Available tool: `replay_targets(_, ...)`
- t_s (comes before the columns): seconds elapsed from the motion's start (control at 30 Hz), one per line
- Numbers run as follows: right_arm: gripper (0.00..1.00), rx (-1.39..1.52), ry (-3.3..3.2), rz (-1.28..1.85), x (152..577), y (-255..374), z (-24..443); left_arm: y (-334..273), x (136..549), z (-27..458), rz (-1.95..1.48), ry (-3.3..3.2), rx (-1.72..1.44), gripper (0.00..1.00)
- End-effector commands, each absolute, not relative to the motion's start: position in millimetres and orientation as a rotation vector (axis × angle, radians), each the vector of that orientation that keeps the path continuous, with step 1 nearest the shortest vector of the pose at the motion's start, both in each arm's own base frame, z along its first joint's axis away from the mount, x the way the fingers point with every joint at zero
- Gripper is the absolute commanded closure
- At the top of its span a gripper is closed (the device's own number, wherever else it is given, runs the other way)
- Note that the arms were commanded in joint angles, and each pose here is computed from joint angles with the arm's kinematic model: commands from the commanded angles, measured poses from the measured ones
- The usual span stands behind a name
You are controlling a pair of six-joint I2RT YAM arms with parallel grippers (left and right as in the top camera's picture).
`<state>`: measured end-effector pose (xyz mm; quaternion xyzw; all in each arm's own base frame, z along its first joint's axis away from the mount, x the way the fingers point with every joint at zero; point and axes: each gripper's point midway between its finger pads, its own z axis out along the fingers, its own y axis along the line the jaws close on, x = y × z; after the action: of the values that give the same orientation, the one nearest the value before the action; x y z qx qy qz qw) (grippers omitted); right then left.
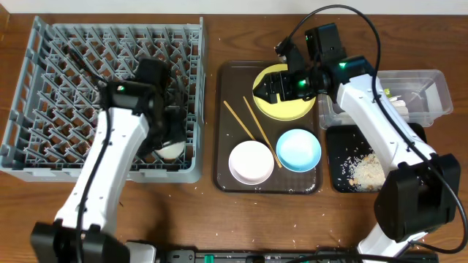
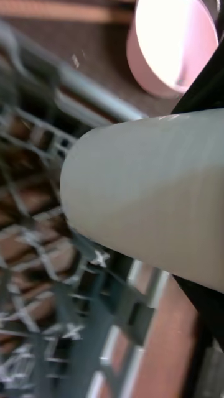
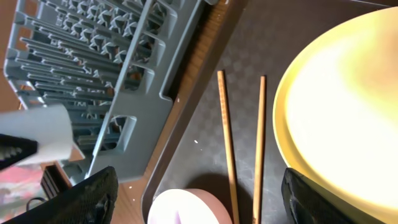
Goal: Sort waste into correct bins and load items into the dishwasher
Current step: 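Place white cup upside down in dish rack with left gripper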
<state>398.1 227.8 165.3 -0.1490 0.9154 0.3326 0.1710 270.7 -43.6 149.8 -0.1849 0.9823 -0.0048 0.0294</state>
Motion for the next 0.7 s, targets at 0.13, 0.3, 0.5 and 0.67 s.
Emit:
replay_targets(0.13, 0.19, -0.467, 2.615, 0.919, 394.0, 231.2, 157.1, -39.4, 264.1, 113.2, 0.067, 3.079, -0.657, 0.71)
replay_targets(0.3, 0.19, -0.466, 2.617, 0.919, 393.6, 231.1, 156.9, -39.7, 266.3, 108.1, 0.062, 3.069, -0.655, 0.55)
replay_targets(0.5, 0.19, -0.465, 2.622, 0.920, 392.8, 230.9, 156.5, -40.1, 268.7, 108.0, 0.056, 3.061, -0.653, 0.24)
replay_targets(0.67, 0.19, -0.466, 2.624, 0.919, 392.4, 230.7, 156.2, -40.1, 268.6, 108.0, 0.056, 3.061, -0.653, 0.18)
